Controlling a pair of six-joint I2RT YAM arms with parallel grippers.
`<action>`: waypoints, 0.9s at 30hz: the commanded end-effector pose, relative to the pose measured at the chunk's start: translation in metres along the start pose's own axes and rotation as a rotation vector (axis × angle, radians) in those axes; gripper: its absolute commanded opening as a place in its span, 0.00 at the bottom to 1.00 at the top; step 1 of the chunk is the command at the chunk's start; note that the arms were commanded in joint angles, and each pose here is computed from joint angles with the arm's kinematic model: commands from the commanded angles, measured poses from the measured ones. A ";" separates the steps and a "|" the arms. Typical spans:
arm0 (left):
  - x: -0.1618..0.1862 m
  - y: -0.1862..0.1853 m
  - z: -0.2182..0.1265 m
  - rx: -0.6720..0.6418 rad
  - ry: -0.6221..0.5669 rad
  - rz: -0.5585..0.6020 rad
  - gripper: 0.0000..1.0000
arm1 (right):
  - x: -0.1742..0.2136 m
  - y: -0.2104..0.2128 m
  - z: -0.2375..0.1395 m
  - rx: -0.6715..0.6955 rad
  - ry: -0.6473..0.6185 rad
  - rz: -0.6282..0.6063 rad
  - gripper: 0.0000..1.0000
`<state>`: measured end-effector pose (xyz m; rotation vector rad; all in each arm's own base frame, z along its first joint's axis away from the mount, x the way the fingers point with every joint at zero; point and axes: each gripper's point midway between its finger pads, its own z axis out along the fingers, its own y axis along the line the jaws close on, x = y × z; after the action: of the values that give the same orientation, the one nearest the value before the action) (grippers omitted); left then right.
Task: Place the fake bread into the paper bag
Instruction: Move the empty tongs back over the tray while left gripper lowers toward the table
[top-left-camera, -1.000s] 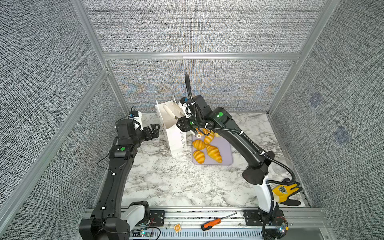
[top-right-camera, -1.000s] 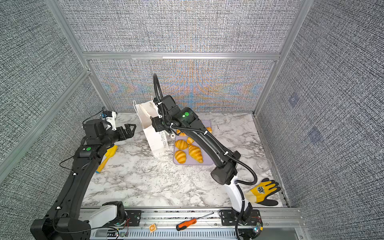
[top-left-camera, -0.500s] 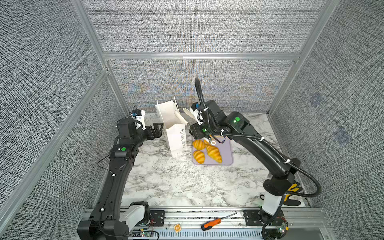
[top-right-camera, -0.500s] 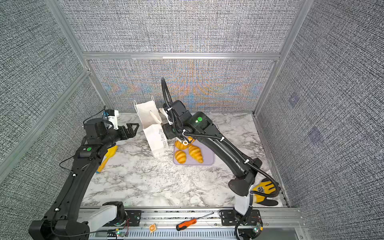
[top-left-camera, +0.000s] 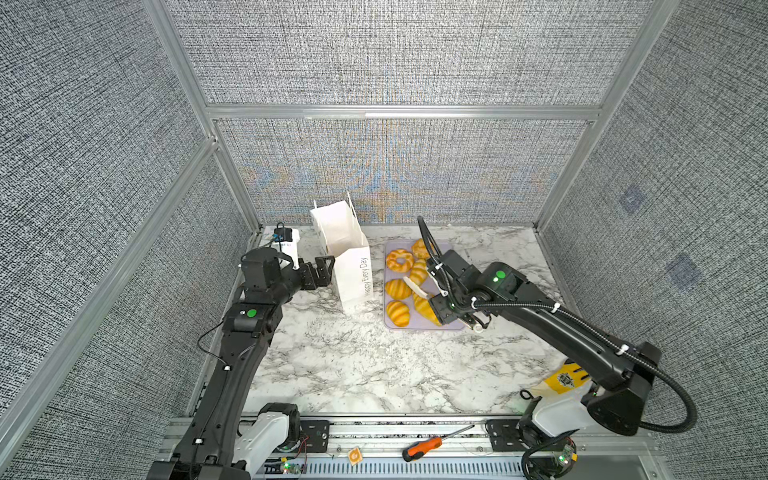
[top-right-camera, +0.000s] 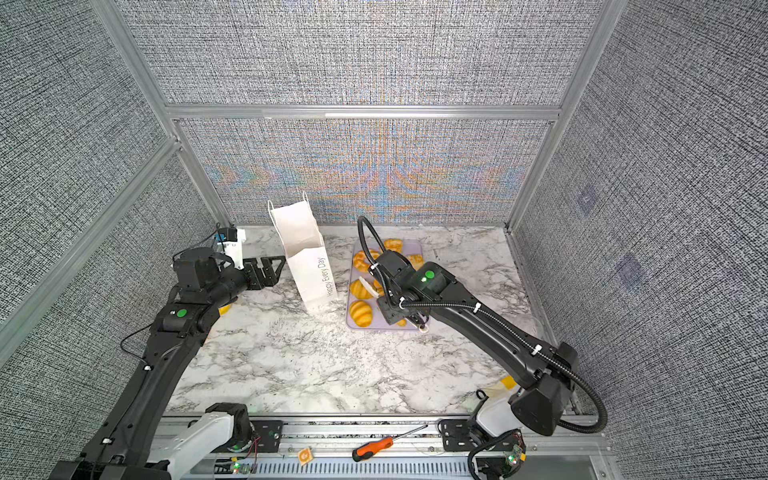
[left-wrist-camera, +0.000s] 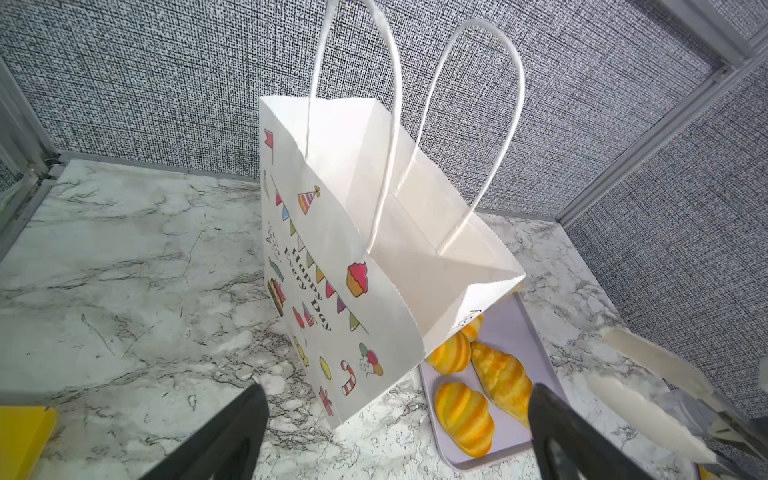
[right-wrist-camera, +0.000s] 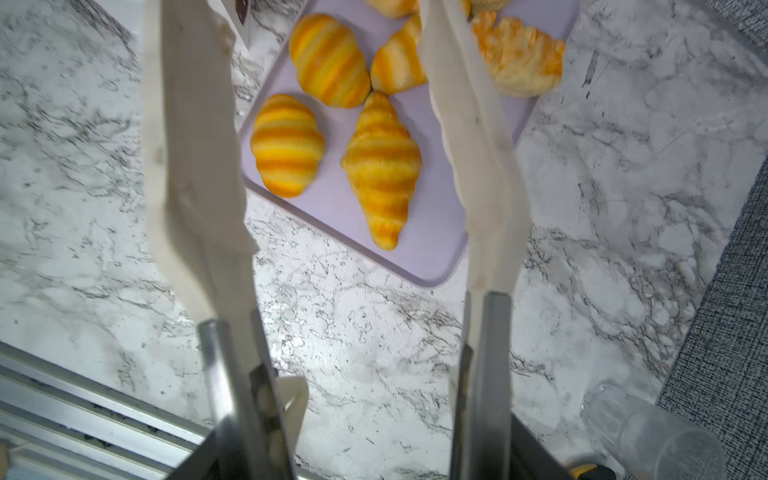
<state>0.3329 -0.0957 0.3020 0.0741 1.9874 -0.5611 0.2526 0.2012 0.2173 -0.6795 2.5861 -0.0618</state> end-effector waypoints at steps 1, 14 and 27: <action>-0.004 -0.006 -0.001 0.002 -0.027 0.051 0.99 | 0.020 -0.009 0.010 0.023 0.036 0.035 0.69; 0.023 -0.051 -0.019 0.078 -0.019 0.119 0.99 | 0.086 -0.019 0.063 0.009 0.273 0.021 0.70; 0.100 -0.118 -0.017 0.221 0.163 0.181 0.99 | 0.083 -0.021 0.089 0.001 0.342 -0.044 0.72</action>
<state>0.2403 -0.2085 0.2692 0.4441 2.0226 -0.6782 0.2313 0.1481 0.1065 -0.7447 2.9092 -0.2002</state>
